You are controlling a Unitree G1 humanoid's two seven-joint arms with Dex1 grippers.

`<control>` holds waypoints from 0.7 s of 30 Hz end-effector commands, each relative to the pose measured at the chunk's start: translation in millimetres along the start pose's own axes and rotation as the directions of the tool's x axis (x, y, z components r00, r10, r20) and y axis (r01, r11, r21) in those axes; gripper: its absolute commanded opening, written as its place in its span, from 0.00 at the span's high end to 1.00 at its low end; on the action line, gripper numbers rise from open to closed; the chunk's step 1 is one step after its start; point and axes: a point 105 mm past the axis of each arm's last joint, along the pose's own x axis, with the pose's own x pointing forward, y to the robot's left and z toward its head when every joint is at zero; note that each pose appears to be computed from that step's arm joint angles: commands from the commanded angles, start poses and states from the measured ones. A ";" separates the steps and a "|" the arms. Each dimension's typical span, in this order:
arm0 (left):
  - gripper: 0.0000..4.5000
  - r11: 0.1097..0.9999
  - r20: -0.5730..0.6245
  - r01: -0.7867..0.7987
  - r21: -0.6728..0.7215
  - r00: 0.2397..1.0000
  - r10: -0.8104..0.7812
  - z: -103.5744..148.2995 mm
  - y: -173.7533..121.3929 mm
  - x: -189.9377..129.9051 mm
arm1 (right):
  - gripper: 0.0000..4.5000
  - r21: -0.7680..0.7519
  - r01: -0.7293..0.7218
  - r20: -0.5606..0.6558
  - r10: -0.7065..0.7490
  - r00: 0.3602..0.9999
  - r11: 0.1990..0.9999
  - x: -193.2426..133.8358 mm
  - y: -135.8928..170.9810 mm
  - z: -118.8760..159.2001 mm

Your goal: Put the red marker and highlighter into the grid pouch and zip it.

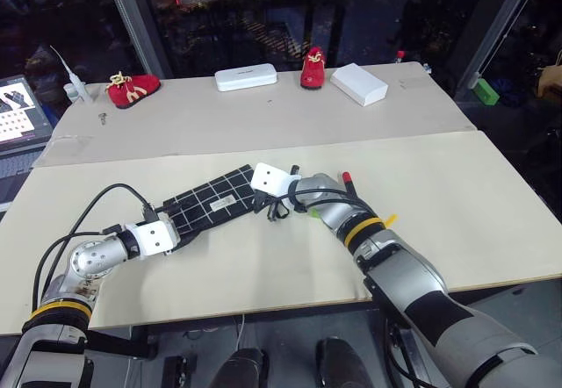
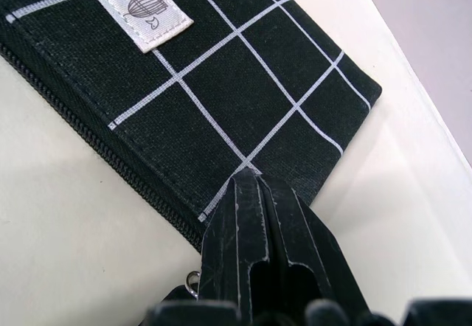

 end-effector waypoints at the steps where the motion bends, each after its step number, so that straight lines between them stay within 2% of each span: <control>1: 0.61 1.000 0.043 0.009 -0.010 0.999 -0.008 7.8 -0.5 5.4 | 1.00 0.022 -0.009 -0.036 0.010 0.999 1.000 -1.8 0.9 -11.9; 5: 0.94 0.999 0.062 0.017 -0.039 0.998 -0.014 10.4 -4.0 6.7 | 1.00 0.031 -0.018 -0.027 0.018 0.999 0.999 -2.9 1.5 -12.8; 6: 0.98 0.999 0.063 0.016 -0.048 0.998 -0.013 10.3 -4.3 6.4 | 1.00 0.040 -0.015 -0.022 0.016 1.000 0.999 -3.1 0.9 -12.3; 15: 0.98 0.992 0.059 0.011 -0.125 0.998 -0.004 10.8 -7.7 2.9 | 1.00 0.110 -0.004 0.018 0.002 1.000 0.994 -6.6 -7.3 -8.2; 17: 1.00 0.987 0.059 0.010 -0.162 0.998 0.000 11.2 -9.6 1.4 | 0.87 0.214 -0.009 0.113 -0.016 0.993 0.977 -11.8 -17.0 6.2; 19: 1.00 0.977 0.062 -0.007 -0.213 0.998 0.021 12.0 -9.9 -0.3 | 0.79 0.303 -0.064 0.229 -0.008 0.973 0.951 -23.9 -29.0 24.1; 21: 1.00 0.956 0.067 -0.050 -0.289 0.995 0.073 13.7 -6.2 -2.0 | 0.61 0.408 -0.062 0.289 -0.064 0.955 0.911 -39.5 -51.0 32.4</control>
